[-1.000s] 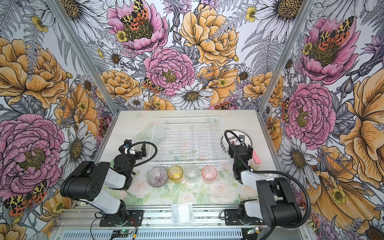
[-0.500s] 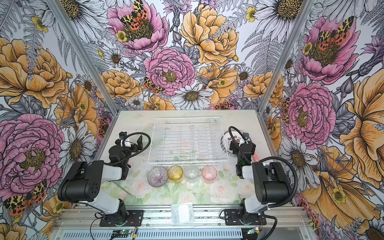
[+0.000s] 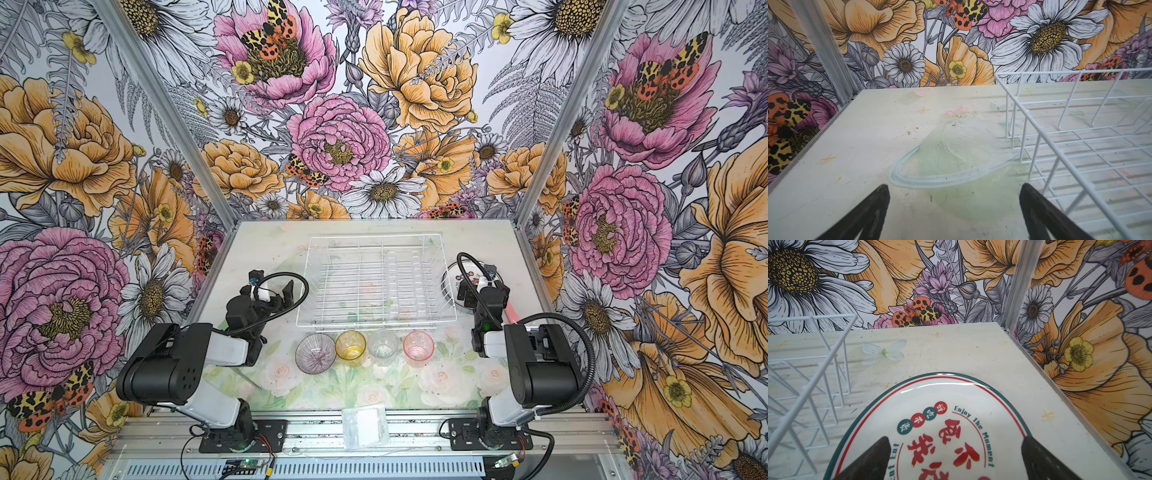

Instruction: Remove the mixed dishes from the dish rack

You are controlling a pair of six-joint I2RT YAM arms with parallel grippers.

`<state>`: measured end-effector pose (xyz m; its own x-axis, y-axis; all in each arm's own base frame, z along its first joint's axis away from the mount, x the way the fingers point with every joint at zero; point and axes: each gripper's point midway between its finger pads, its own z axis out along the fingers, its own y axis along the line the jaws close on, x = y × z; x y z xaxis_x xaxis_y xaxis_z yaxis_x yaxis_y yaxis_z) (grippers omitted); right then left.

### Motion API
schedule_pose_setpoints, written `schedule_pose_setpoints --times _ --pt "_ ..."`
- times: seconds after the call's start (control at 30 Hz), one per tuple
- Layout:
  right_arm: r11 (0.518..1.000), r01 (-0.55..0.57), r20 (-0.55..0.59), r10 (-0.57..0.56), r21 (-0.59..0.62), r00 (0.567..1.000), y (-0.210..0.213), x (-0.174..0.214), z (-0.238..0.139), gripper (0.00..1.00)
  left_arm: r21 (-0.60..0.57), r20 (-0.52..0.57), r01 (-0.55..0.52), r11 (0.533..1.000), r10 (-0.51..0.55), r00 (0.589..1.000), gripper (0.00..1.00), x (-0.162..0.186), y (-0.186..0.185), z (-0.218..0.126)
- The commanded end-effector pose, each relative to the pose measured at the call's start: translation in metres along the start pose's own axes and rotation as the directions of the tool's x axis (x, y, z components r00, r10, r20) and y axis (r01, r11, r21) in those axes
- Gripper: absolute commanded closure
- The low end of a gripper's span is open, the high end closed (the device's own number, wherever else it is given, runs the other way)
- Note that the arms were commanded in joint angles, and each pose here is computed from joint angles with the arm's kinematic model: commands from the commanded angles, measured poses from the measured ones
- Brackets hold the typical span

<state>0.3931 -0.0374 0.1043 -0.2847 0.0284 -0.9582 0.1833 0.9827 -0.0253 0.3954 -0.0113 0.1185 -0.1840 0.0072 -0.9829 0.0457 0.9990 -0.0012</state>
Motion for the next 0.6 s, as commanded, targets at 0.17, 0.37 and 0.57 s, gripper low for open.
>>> schedule_pose_setpoints --times 0.17,0.37,0.57 --pt "1.0 -0.012 0.043 0.013 -0.017 0.999 0.0041 -0.0121 0.0016 0.0 -0.108 0.005 0.023 0.994 -0.022 1.0 0.01 -0.0127 0.0194 0.0067" --pt "1.0 -0.012 0.042 0.013 -0.017 0.999 0.0039 -0.0117 0.0017 0.0 -0.105 0.001 0.022 0.994 -0.022 1.0 0.01 -0.0122 0.0192 0.0071" --pt "1.0 -0.012 0.042 0.012 -0.017 0.999 0.0041 -0.0117 0.0017 0.0 -0.101 0.0 0.028 0.994 -0.028 1.0 0.01 -0.0123 0.0203 0.0077"
